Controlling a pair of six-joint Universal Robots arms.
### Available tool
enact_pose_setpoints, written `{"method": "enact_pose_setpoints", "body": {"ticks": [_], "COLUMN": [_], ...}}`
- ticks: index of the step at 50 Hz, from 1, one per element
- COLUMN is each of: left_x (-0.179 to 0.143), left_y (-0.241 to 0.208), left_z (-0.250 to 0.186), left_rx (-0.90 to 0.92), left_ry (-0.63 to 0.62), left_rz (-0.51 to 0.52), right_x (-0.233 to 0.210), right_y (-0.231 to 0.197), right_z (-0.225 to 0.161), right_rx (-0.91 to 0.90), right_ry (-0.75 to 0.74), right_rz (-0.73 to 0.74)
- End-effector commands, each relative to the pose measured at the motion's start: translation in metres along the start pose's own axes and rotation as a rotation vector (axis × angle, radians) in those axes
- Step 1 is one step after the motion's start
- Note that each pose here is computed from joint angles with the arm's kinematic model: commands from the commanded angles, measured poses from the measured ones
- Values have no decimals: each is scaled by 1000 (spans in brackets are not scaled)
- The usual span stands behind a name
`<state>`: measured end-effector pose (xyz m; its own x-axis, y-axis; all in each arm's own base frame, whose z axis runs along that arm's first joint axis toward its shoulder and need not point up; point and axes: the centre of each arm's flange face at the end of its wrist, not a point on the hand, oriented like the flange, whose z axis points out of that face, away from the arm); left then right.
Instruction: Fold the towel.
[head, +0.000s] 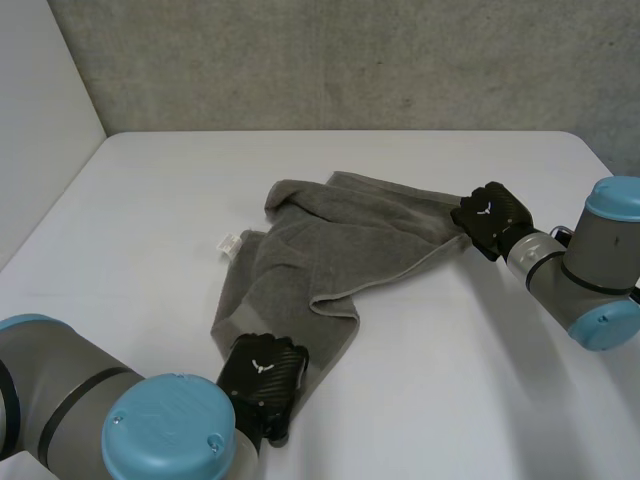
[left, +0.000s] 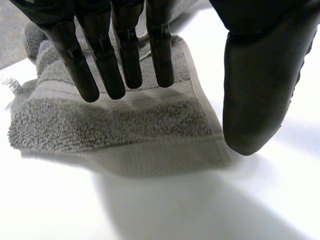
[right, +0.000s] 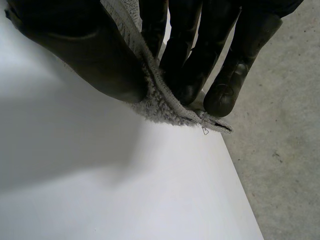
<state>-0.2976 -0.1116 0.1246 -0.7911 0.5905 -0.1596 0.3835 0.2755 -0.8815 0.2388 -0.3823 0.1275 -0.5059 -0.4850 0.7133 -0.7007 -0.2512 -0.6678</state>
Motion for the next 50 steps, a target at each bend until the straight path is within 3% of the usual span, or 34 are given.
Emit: {"method": "enact_pose_setpoints", "body": {"ticks": [1, 50], "left_x": [-1, -1], "left_y": [4, -3], "left_z": [-2, 13], "left_rx": [-19, 28], "left_ry": [-1, -14], "left_rz": [4, -14], "right_x": [0, -1], "right_y": [0, 1], "right_z": [0, -1], "right_rx": [-1, -9], "right_ry": [0, 1], "right_rz": [0, 0]}}
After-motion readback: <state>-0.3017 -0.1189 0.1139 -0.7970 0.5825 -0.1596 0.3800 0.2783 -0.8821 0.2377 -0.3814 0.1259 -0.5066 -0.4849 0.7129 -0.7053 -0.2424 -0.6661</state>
